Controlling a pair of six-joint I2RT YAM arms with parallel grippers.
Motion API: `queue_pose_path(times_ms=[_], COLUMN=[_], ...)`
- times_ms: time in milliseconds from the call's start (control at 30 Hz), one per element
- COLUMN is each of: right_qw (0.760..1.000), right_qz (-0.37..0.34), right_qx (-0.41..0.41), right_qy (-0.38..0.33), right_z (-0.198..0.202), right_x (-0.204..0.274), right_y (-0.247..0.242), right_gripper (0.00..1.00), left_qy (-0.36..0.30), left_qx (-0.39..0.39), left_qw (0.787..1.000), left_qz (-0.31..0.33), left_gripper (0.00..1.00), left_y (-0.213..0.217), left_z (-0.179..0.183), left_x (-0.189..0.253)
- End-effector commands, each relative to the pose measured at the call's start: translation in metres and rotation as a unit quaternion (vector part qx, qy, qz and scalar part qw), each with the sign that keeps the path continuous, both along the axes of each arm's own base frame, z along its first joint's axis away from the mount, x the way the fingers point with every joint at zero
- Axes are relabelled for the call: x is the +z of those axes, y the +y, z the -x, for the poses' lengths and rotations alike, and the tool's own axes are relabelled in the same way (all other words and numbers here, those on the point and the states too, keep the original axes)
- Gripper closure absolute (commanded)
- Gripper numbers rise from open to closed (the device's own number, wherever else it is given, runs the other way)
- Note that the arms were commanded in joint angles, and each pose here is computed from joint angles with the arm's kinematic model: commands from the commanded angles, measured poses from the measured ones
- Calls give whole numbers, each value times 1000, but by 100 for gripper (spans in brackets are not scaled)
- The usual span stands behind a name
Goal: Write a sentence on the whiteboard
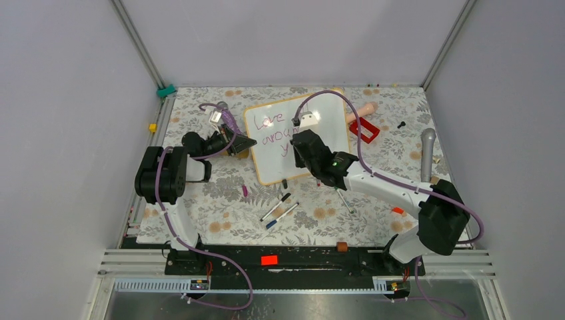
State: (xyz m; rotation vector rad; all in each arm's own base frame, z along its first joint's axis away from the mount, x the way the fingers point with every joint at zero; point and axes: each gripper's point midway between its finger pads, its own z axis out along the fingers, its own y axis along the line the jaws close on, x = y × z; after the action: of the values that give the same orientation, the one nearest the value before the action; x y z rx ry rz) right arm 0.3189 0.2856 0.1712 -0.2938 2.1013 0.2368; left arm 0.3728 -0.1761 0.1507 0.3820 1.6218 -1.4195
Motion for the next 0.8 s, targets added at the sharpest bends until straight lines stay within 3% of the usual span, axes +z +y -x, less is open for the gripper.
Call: queue_pose_path(times_ms=[0,767], right_qw=[1000,999], right_qz=[-8,25], right_qx=[10,-16], right_qy=[-8,-30], right_z=[-5,-17], right_x=[11,2], right_y=[11,1], right_gripper=[100,100], left_qy=[-70,-65], left_qx=[-13,-15], left_qw=[997,998], left_qz=[-12,-10], left_gripper=[100,100], left_y=[0,0], left_z=[-2,-4], left_x=[14,14])
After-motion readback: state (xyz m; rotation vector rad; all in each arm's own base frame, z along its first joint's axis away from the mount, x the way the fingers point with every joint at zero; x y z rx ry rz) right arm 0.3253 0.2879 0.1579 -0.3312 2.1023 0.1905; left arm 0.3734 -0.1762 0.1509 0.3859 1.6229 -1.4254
